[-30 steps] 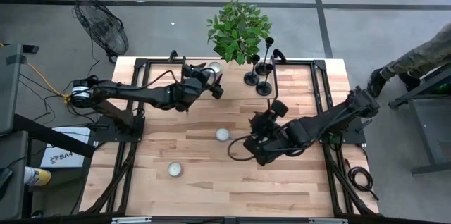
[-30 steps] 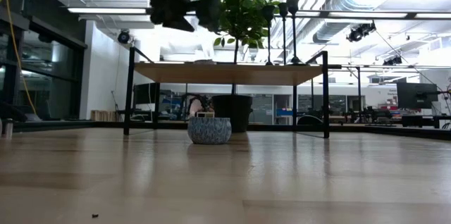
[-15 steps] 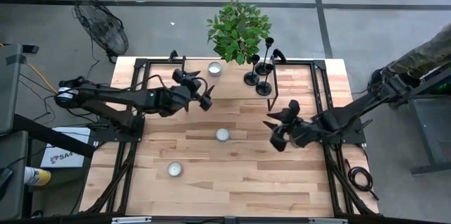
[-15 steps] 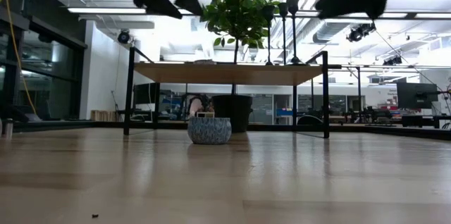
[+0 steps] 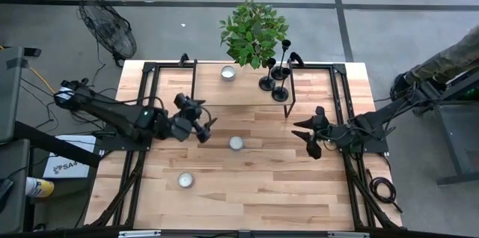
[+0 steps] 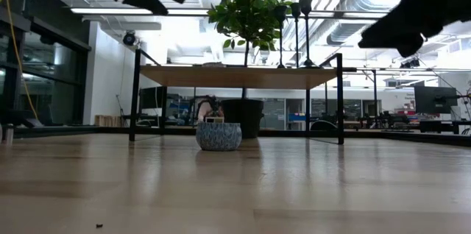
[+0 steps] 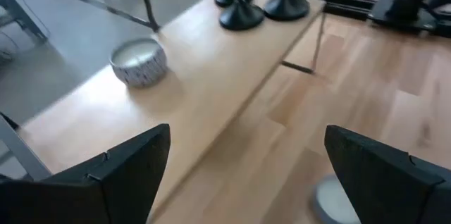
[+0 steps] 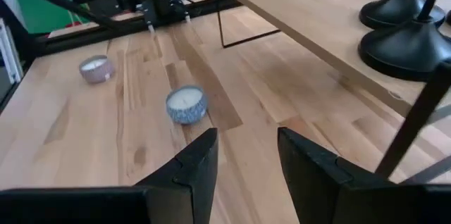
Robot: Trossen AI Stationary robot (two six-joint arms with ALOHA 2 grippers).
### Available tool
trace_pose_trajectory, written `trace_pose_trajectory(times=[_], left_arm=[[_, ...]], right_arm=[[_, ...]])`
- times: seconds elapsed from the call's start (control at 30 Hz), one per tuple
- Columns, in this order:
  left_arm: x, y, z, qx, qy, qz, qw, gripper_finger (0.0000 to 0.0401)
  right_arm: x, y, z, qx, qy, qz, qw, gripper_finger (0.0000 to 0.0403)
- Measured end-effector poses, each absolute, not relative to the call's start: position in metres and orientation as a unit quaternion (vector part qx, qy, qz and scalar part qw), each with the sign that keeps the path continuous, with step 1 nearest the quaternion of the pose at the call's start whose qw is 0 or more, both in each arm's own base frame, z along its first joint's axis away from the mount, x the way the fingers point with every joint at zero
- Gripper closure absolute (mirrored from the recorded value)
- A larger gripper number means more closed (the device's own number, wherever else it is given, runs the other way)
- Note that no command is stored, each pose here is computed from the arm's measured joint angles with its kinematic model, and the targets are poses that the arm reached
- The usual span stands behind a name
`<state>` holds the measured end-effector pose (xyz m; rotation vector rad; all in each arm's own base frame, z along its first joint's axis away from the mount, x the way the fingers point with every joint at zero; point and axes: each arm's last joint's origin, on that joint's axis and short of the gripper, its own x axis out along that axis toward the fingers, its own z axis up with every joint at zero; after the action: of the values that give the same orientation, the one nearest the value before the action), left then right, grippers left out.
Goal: Pick & Place candle stick holders
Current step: Put the red scented candle on the shelf
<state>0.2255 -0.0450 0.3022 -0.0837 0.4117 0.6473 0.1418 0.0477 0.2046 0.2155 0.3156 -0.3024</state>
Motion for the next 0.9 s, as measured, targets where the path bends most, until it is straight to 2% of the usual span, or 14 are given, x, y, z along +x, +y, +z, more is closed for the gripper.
trace_pose_trajectory(times=[0.4,0.57,0.9], left_arm=[[0.197,-0.088,0.291,-0.094,0.191,0.312,0.926,0.0029],[0.185,-0.105,0.287,-0.124,0.183,0.289,0.932,0.0029],[0.165,-0.113,0.239,-0.185,0.184,0.297,0.919,0.0029]], right_arm=[[0.117,0.039,0.171,0.083,0.123,-0.070,0.986,0.0261],[0.111,0.037,0.169,0.072,0.100,-0.044,0.991,0.0261],[0.105,0.035,0.171,0.061,0.076,0.008,0.995,0.0261]])
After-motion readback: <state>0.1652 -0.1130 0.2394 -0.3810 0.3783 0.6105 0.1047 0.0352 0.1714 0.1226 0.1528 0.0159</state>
